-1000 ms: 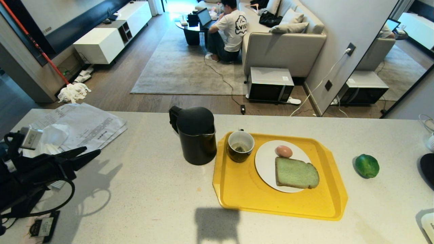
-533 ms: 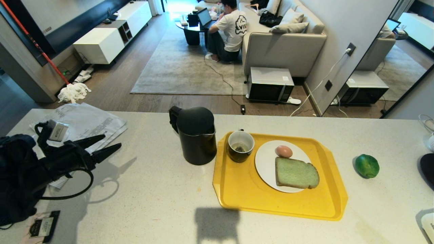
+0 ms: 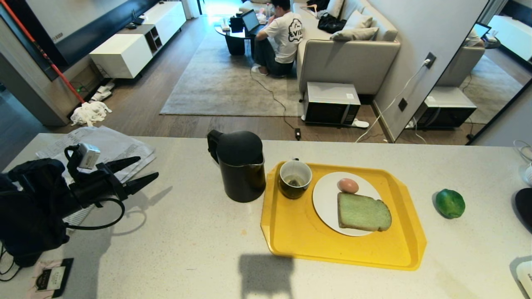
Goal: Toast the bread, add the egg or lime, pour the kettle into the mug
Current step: Pick up the kettle
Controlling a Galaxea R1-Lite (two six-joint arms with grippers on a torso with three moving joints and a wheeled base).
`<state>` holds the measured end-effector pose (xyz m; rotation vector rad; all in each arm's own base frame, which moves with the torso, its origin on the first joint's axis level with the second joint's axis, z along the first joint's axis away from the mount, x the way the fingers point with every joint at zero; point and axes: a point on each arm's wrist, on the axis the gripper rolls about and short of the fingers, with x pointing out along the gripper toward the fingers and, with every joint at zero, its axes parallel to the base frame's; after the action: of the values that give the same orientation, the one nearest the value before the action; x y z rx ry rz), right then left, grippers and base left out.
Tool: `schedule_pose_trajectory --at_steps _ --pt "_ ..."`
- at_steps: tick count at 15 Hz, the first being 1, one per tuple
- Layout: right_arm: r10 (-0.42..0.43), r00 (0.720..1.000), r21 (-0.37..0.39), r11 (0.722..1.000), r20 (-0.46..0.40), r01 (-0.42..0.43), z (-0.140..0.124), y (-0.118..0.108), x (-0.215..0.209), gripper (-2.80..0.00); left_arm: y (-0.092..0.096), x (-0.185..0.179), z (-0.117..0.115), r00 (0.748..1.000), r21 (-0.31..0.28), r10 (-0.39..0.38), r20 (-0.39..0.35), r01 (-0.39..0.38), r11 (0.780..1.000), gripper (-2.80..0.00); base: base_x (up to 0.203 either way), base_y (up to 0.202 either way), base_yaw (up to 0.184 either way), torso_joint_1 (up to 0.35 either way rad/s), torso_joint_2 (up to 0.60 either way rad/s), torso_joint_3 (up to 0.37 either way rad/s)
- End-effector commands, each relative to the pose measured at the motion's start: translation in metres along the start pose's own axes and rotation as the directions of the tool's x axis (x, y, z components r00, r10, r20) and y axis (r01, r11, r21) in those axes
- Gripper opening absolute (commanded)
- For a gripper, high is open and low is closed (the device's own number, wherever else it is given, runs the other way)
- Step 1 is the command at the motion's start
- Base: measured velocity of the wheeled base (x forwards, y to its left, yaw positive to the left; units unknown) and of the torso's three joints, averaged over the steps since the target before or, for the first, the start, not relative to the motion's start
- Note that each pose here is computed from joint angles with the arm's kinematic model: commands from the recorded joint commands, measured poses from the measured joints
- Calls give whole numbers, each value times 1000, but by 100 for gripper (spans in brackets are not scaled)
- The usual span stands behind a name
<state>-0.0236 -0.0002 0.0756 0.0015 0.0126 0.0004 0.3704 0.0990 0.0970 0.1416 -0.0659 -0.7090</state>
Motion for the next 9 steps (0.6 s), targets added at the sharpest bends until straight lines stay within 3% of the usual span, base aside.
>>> schedule_pose_trajectory --at_steps 1,9 --pt "1 1000 0 1000 -1 -1 0 0 0 -280 8 6 -7 1000 29 -29 10 28 999 0 0 0 0 0 0 0" --pt "1 1000 0 1000 -1 -1 0 0 0 -280 0 21 -11 998 28 -66 11 66 997 0 0 0 0 0 0 0"
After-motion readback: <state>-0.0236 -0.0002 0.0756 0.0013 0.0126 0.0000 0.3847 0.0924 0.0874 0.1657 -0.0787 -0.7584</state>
